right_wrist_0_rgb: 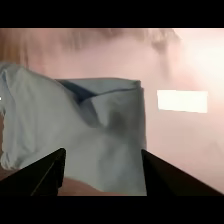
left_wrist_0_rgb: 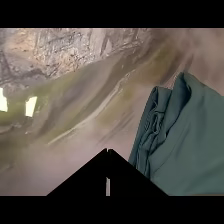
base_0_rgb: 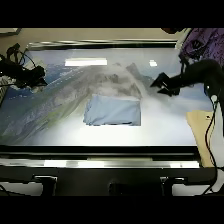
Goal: Fold the clothes and pants, and hang the long-sleeved shirts on hangers.
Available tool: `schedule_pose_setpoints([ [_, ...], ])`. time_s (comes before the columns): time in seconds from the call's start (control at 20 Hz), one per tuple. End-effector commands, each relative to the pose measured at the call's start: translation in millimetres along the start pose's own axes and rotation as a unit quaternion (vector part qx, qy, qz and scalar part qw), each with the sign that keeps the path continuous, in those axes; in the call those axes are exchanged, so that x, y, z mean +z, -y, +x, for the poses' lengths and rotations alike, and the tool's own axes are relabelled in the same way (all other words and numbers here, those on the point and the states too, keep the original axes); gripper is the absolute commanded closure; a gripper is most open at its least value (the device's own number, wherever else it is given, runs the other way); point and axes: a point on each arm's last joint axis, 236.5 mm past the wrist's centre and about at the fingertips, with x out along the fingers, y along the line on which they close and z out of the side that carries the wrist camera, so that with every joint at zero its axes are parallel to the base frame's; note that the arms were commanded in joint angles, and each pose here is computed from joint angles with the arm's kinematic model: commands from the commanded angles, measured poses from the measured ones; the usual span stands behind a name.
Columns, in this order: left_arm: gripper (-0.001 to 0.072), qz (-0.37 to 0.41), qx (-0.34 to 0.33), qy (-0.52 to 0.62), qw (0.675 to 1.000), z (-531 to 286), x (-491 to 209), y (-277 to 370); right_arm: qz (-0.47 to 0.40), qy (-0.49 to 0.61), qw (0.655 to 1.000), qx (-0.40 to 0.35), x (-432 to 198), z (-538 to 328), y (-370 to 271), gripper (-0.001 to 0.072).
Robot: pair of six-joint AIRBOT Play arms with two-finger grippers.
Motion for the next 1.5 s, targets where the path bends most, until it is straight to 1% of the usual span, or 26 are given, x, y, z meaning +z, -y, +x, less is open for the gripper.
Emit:
schedule_pose_setpoints([
  [0.0, 0.0689, 0.000, 0.001, 0.001, 1.000, -0.4, 0.3, -0.8, 0.045, -0.037, 0.996, 0.065, -41.1, 29.8, 41.7, 0.0168],
  [0.25, 0.0689, 0.013, 0.001, 0.001, 1.000, -0.4, 0.5, -0.5, 0.080, -0.085, 0.989, 0.093, -85.8, 97.9, 57.9, 0.0174],
  [0.45, 0.0689, 0.014, 0.000, 0.001, 1.000, 0.0, 0.1, 0.2, 0.074, -0.092, 0.989, 0.085, -94.3, 137.4, 54.5, 0.0187],
  [0.55, 0.0689, 0.014, 0.000, 0.001, 1.000, -0.1, 0.1, 0.5, 0.067, -0.088, 0.990, 0.087, -95.6, 150.7, 45.5, 0.0209],
  [0.6, 0.0689, 0.014, 0.000, 0.001, 1.000, -0.1, 0.1, 0.5, 0.058, -0.085, 0.991, 0.086, -96.4, 154.8, 40.2, 0.0290],
  [0.7, 0.0688, 0.014, 0.000, 0.001, 1.000, -0.1, 0.1, 0.5, 0.042, -0.082, 0.992, 0.091, -91.1, 153.0, 29.0, 0.0597],
  [0.75, 0.0688, 0.014, 0.000, 0.001, 1.000, -0.1, 0.1, 0.6, 0.031, -0.070, 0.992, 0.096, -80.2, 144.6, 21.9, 0.0679],
  [0.9, 0.0689, 0.014, 0.000, 0.000, 1.000, -0.1, 0.0, 0.6, 0.017, 0.003, 0.996, 0.088, -21.4, 95.4, 10.6, 0.0680],
  [1.1, 0.0689, 0.014, 0.000, 0.000, 1.000, -0.1, 0.0, 0.6, 0.015, 0.104, 0.994, 0.035, 52.0, 5.5, 20.9, 0.0680],
  [1.25, 0.0689, 0.014, 0.000, 0.000, 1.000, -0.1, 0.0, 0.6, 0.029, 0.159, 0.987, -0.006, 83.8, -57.1, 43.7, 0.0680],
  [1.45, 0.0689, 0.014, 0.000, 0.000, 1.000, -0.1, 0.0, 0.6, 0.086, 0.229, 0.967, -0.065, 105.2, -140.4, 94.8, 0.0680],
])
